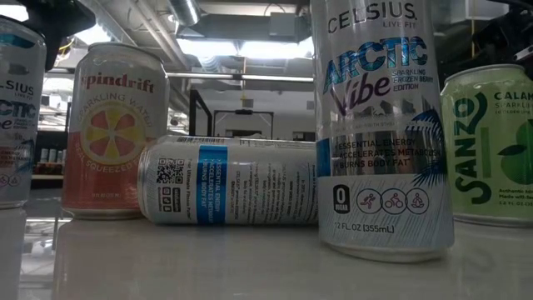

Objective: Place canned beverage on shelf
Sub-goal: Put the white-blue soda can on the shelf

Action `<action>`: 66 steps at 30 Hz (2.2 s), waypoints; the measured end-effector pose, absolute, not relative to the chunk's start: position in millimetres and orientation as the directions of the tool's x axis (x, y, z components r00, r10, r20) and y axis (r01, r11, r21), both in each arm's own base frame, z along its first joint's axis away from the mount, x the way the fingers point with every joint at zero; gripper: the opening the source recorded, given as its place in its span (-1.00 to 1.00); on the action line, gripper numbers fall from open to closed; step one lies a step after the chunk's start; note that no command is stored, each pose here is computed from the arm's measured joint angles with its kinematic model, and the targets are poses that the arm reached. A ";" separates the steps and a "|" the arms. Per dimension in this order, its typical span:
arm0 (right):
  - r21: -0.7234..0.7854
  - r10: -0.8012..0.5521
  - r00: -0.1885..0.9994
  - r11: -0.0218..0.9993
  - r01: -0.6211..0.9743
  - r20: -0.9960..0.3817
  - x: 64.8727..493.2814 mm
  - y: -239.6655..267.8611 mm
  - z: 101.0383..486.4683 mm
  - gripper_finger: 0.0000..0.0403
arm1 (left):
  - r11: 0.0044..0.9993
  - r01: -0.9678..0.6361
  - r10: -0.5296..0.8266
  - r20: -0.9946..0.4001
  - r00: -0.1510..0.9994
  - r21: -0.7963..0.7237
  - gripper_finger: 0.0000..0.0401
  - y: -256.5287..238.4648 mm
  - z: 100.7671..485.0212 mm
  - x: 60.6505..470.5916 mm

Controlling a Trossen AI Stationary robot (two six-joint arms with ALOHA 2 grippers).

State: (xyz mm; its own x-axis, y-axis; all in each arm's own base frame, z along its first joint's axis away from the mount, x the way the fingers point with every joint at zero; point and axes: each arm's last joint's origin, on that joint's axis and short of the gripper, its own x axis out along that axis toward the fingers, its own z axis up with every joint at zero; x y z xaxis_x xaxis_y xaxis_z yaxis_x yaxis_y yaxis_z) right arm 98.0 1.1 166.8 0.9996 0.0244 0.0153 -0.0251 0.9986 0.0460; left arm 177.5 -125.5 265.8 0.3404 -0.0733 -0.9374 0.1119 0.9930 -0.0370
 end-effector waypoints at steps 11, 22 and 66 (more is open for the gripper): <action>0.046 0.024 1.000 0.999 -0.025 0.015 98.0 1.1 166.8 -1.00 | 0.982 0.187 -0.032 -0.960 0.279 0.021 0.58 -135.1 249.7 185.5; 0.046 0.024 1.000 0.999 -0.025 0.015 98.0 1.1 166.8 -1.00 | 0.981 0.193 -0.026 -0.963 0.267 0.027 0.16 -136.5 246.8 187.3; 0.046 0.021 1.000 0.999 -0.022 0.020 98.0 1.0 167.2 -1.00 | 0.940 0.131 0.142 -0.712 0.687 0.314 0.18 4.7 397.3 257.6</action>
State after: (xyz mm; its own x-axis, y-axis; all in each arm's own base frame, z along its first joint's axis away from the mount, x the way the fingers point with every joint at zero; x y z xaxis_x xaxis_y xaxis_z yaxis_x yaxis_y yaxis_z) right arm 98.0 1.0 167.2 0.9996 0.0206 0.0204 -0.0215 0.9987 0.0460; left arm 257.6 4.7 397.3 0.6872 0.1418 -0.7125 0.1310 0.9405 0.3136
